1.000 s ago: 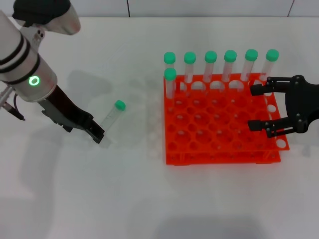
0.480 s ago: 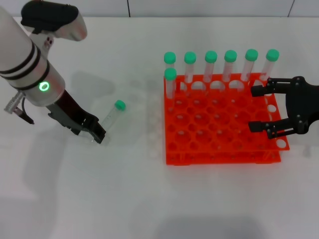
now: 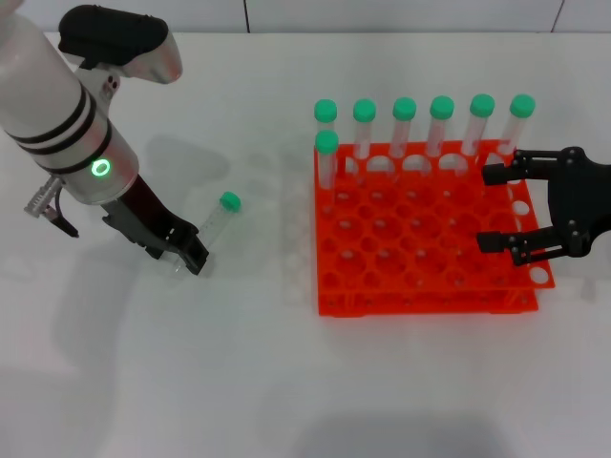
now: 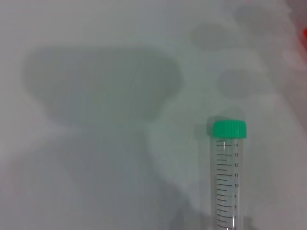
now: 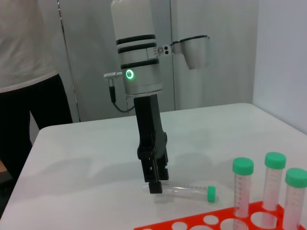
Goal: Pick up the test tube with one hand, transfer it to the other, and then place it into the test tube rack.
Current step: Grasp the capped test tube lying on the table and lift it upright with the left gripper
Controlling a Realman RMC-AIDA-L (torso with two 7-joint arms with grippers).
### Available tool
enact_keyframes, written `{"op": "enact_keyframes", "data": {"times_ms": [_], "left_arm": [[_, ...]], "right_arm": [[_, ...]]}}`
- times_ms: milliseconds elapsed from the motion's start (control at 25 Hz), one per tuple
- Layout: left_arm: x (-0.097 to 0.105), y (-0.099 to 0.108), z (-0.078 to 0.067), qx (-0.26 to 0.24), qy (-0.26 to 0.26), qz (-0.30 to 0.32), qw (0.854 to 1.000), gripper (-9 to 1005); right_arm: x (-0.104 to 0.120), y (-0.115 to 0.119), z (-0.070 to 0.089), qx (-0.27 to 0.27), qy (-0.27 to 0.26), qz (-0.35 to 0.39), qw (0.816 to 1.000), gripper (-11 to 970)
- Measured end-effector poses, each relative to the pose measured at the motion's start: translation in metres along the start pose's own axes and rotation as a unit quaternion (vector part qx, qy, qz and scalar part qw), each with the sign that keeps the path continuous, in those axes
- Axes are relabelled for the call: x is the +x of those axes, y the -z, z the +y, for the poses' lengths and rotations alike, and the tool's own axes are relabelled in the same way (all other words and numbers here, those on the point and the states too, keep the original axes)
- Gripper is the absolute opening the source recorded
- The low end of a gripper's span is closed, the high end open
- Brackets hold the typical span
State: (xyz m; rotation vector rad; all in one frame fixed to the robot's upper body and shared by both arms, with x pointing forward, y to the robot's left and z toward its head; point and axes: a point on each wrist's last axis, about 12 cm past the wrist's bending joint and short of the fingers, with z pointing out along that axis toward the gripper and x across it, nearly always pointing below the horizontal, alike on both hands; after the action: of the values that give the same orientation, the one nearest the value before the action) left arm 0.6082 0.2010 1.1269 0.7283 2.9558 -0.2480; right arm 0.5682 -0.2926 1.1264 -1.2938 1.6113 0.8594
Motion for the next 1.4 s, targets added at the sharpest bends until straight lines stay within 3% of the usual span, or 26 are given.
{"op": "enact_keyframes", "data": {"times_ms": [280,520,960,1200,1400], "left_arm": [[-0.004,-0.001,-0.006,-0.008,-0.011,0.003,1.000,558],[-0.003,-0.003,-0.008,-0.008,-0.014,0.007,1.000,335],[-0.005,-0.003,-0.008,-0.007,-0.010,0.006,1.000,181],[-0.017,0.025,-0.009,-0.027,-0.027,-0.061,0.997,184],[-0.027,0.059,-0.009,-0.060,-0.068,-0.162,0.983,187]], "right_arm": [[0.001,0.001,0.000,0.004,-0.002,-0.002,1.000,869],[0.002,0.001,0.000,0.008,-0.003,-0.001,1.000,869],[0.002,0.001,0.000,0.010,-0.006,-0.001,1.000,868],[0.003,0.002,-0.001,0.013,-0.007,-0.001,1.000,869],[0.003,0.006,-0.001,0.020,-0.008,-0.007,1.000,868]]}}
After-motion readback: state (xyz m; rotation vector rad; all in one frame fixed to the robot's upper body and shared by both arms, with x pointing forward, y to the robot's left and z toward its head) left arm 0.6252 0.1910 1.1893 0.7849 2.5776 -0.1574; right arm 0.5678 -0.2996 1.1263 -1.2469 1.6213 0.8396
